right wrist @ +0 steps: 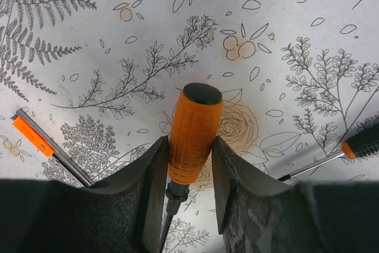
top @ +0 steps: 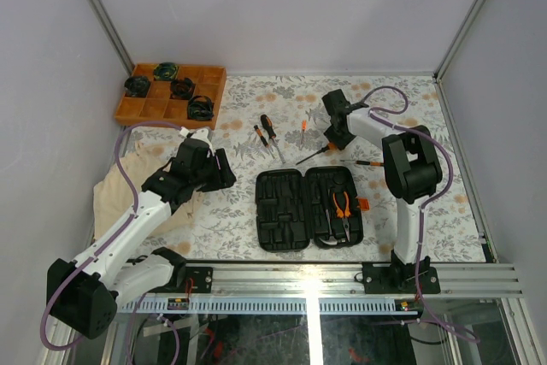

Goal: Sort the tools into containers
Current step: Pick up the screwdriver from the center of the board.

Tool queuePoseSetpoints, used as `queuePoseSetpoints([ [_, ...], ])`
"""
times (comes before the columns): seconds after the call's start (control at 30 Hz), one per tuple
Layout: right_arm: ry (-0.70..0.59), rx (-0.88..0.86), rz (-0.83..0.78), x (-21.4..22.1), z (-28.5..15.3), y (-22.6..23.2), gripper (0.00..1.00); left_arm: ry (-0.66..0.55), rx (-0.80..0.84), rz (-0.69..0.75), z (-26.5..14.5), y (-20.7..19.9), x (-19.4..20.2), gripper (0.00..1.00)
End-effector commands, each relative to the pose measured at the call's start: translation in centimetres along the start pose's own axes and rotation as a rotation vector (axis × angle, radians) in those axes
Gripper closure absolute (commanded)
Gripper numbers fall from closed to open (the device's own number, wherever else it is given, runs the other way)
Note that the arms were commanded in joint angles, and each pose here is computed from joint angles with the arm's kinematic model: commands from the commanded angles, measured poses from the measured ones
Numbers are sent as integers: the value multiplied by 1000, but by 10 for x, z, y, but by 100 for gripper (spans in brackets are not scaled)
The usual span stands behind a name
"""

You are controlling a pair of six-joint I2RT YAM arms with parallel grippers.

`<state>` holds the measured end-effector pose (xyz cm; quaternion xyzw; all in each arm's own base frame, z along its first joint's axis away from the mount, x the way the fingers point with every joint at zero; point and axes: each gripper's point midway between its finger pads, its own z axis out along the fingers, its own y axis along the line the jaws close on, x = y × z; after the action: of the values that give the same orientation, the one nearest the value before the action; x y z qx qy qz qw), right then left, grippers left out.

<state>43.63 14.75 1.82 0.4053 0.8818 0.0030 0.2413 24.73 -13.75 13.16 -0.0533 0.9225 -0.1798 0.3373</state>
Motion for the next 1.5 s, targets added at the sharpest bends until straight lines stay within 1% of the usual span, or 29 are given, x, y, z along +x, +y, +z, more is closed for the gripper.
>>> queuePoseSetpoints([
  [0.0, -110, -116, -6, -29, -34, 20, 69, -31, 34, 20, -1, -7, -11, 43],
  [0.17, -187, -294, -19, -47, -64, 39, 79, -35, 37, 22, -2, -8, -11, 43],
  [0.3, -248, -440, -68, -61, -98, 52, 84, -45, 59, 32, -5, -11, -13, 43],
  [0.47, -297, -636, -246, -62, -142, 64, 85, -69, 129, 50, -13, -23, -18, 43],
  [0.57, -300, -745, -352, -54, -164, 66, 88, -91, 186, 65, -20, -33, -21, 42],
  [0.7, -237, -894, -479, -30, -189, 67, 89, -110, 291, 74, -30, -50, -22, 41],
  [0.8, -158, -1022, -531, -8, -211, 65, 91, -119, 392, 72, -37, -67, -22, 41],
  [0.97, -26, -1189, -505, 24, -241, 57, 93, -124, 538, 74, -49, -101, -20, 38],
  [1.1, 53, -1264, -492, 53, -261, 51, 94, -112, 602, 104, -52, -128, -10, 37],
  [1.23, 102, -1328, -472, 77, -281, 49, 94, -80, 643, 117, -47, -149, 5, 37],
  [1.37, 123, -1371, -465, 84, -296, 50, 95, -55, 654, 129, -40, -162, 16, 37],
  [1.47, 145, -1398, -476, 89, -305, 51, 95, -37, 671, 137, -37, -169, 23, 40],
])
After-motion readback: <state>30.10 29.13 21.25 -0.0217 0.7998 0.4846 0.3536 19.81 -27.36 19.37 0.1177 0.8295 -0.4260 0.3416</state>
